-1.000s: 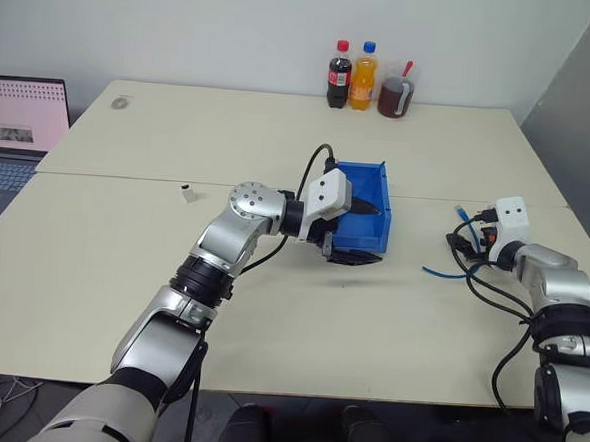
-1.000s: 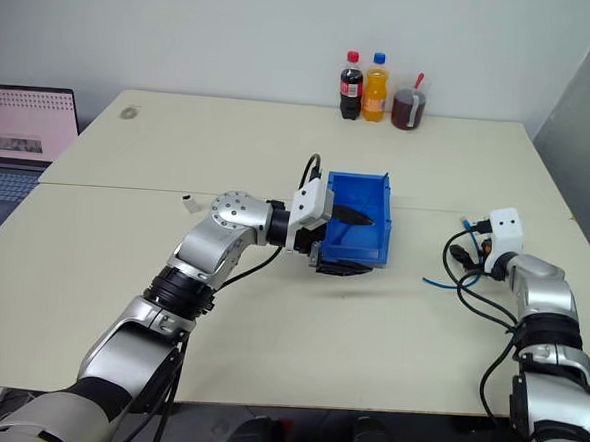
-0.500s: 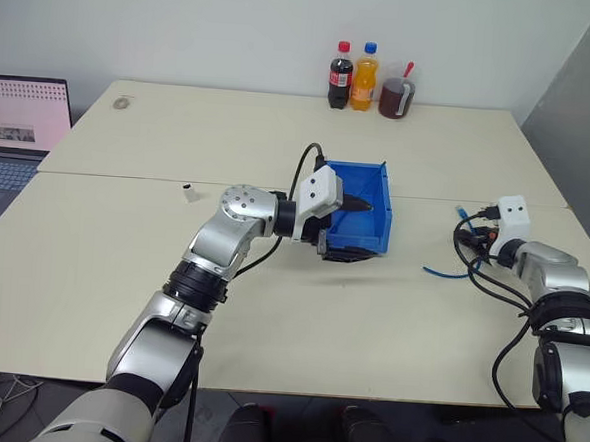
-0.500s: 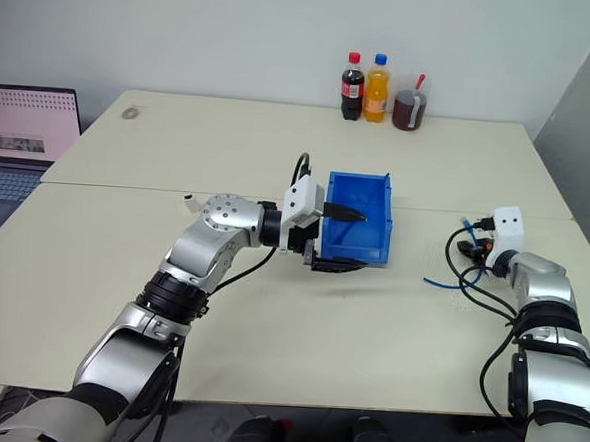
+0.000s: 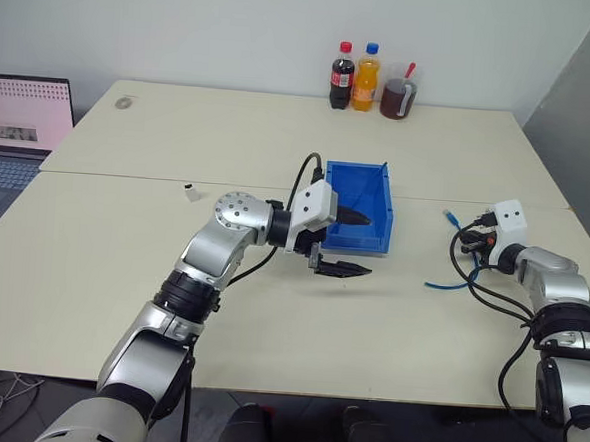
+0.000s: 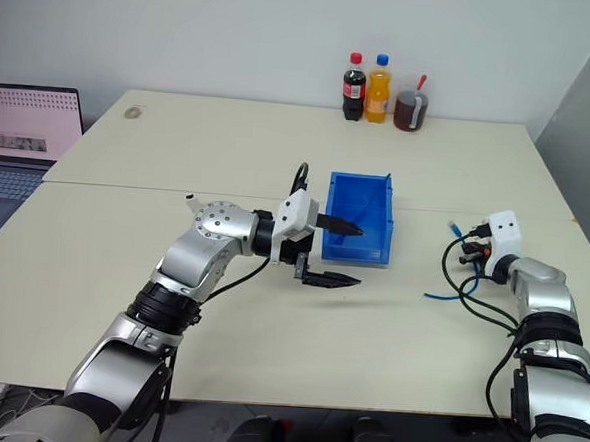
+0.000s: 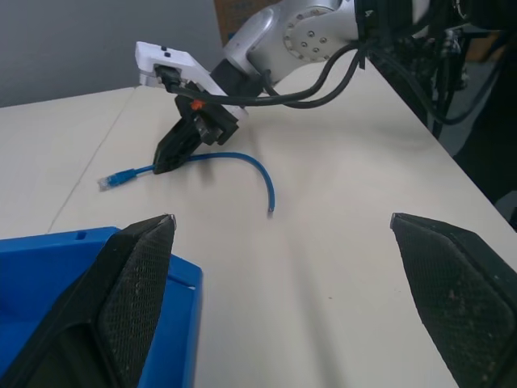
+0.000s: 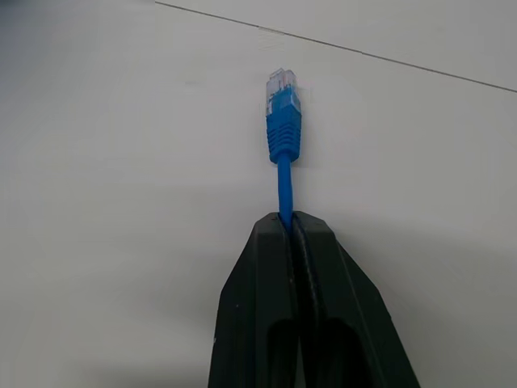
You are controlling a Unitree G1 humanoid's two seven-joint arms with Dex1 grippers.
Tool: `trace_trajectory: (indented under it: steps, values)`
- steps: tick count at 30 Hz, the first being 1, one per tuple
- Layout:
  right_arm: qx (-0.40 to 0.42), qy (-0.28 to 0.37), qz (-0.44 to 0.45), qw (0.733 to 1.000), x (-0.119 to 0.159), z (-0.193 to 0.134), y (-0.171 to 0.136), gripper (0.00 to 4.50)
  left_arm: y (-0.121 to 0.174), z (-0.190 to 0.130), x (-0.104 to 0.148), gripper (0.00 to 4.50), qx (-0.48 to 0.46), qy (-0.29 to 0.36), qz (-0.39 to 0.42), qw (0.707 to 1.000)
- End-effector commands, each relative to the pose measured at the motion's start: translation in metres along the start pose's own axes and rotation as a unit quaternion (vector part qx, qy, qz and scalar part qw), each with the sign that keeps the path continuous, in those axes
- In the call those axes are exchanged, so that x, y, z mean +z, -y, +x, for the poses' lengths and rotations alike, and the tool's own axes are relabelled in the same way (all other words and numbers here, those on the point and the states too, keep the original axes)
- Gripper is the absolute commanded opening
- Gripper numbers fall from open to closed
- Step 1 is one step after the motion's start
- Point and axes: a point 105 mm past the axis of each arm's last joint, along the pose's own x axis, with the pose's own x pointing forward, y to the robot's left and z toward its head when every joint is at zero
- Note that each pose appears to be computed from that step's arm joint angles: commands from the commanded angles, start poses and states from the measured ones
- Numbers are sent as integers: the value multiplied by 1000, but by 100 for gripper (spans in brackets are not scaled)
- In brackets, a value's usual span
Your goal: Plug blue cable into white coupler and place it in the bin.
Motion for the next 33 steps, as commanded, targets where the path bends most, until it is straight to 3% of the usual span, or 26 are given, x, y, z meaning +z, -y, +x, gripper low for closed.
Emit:
trace_trajectory:
  steps: [1,7,13,15,21,25,30,33]
  values:
    - [114,-8,-27,993,9,-21,-39,4,5,-16,2,450,-10,0,7,1000]
    - [274,15,-51,960,47,-71,-107,4,2,-69,5,450,89,20,-58,994]
    - [433,42,-69,898,69,-81,-197,4,56,-130,-33,450,209,-62,-124,968]
    - [456,43,-80,885,72,-72,-216,4,79,-139,-41,450,235,-79,-142,958]
    - [425,18,-191,885,64,3,-247,4,156,-137,-54,450,339,-102,-210,911]
    - [467,6,-216,857,57,18,-270,4,184,-134,-58,450,398,-115,-231,881]
    - [515,-40,-231,825,37,20,-285,105,179,-139,-61,450,466,-106,-239,845]
    - [514,-47,-240,822,31,22,-284,186,170,-134,-62,450,476,-91,-242,841]
